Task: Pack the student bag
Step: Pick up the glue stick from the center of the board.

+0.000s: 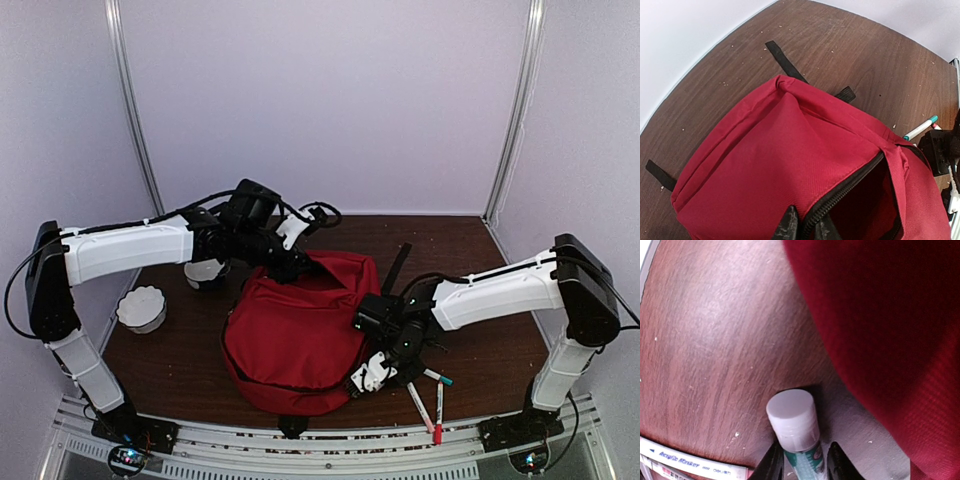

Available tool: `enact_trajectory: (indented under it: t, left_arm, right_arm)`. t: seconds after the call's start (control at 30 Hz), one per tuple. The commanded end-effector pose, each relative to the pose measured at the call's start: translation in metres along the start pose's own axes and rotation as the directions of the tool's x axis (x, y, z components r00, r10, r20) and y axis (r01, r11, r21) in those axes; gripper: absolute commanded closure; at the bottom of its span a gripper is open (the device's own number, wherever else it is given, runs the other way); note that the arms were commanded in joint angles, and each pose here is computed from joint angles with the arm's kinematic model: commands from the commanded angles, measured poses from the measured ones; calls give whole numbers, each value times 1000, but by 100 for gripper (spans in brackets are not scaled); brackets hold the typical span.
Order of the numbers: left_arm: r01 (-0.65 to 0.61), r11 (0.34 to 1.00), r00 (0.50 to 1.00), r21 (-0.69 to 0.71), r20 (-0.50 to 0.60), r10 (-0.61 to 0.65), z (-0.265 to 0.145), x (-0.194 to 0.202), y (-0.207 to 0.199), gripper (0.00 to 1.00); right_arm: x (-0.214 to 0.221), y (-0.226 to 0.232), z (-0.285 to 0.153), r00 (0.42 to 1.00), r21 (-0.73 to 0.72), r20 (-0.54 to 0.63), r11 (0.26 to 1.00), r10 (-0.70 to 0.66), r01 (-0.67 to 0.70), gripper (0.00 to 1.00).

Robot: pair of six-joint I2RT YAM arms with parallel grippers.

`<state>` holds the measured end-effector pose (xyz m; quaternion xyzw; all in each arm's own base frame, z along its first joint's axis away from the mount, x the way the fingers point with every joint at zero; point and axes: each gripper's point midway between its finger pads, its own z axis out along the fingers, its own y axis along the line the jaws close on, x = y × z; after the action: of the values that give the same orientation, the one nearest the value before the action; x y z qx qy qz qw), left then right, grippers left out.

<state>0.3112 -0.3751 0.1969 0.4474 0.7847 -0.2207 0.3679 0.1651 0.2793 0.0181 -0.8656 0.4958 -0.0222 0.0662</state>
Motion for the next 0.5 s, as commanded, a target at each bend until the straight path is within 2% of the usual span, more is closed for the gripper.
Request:
enact_trajectory:
  t: [0.0,0.17,0.47]
  left_arm:
    - [-7,1000,997,8,72,7,-4,-25,0,88]
    - [-8,1000,998,10,69,7,-2,-24,0,88]
    - [-6,1000,998,18,61,5,0,-23,-1,88]
  right_arm:
    - [8,12,7,999,-46,-50,999,-3,1,75]
    - [-1,3,-24,999,-15,3,999,35,-35,77]
    - [-36,-12,-117,970,27,220,994,100,-108,79]
